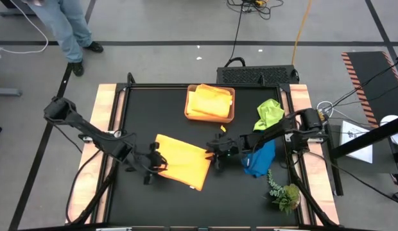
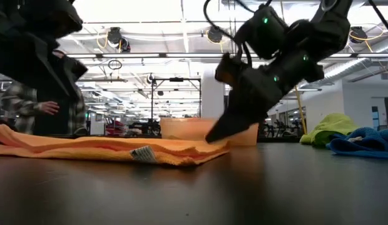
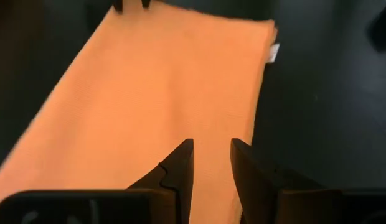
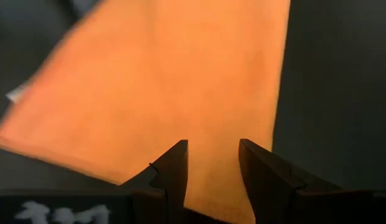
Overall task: Fold microfiber towels
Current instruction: Fold the orange towel
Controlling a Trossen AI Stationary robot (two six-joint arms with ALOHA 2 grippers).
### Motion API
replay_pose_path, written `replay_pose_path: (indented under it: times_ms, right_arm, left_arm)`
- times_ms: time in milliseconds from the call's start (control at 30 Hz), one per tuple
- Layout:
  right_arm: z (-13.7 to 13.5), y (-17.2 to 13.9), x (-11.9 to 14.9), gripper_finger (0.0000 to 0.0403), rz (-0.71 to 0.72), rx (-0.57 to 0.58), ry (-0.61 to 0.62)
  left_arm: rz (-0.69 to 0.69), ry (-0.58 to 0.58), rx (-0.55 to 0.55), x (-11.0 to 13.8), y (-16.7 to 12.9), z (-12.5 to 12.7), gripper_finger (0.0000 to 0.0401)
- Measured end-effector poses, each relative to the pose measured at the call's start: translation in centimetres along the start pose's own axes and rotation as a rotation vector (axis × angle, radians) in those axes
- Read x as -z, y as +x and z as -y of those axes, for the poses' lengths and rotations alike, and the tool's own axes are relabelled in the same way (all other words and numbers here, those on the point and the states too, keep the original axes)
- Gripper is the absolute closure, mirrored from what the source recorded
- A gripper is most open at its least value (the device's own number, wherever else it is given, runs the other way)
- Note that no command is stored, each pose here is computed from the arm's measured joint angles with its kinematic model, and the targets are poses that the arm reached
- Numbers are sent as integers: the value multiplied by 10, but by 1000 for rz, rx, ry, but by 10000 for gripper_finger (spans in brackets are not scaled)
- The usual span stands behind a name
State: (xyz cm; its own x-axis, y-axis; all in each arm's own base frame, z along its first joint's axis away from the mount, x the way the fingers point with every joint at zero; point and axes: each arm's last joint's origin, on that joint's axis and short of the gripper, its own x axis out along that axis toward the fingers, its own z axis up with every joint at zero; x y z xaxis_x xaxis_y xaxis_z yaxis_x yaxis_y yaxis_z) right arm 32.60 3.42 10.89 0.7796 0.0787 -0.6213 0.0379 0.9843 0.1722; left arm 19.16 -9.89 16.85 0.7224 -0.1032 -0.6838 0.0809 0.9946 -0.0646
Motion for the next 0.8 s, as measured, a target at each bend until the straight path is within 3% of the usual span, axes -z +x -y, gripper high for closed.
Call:
replay_pose_path:
  times_ms: [133,433,633,800]
  right_arm:
    - [3,7,7,267,-24,11,24]
    - [4,11,9,267,-13,11,32]
    - [5,11,7,267,5,7,31]
    - [7,11,7,267,1,10,34]
  left_arm:
    - [55,-47,25,17,6,-4,293]
    - [-103,-242,23,66,12,-19,293]
    - [-110,-219,79,60,11,-15,293]
    - [-46,-105,98,43,10,-9,293]
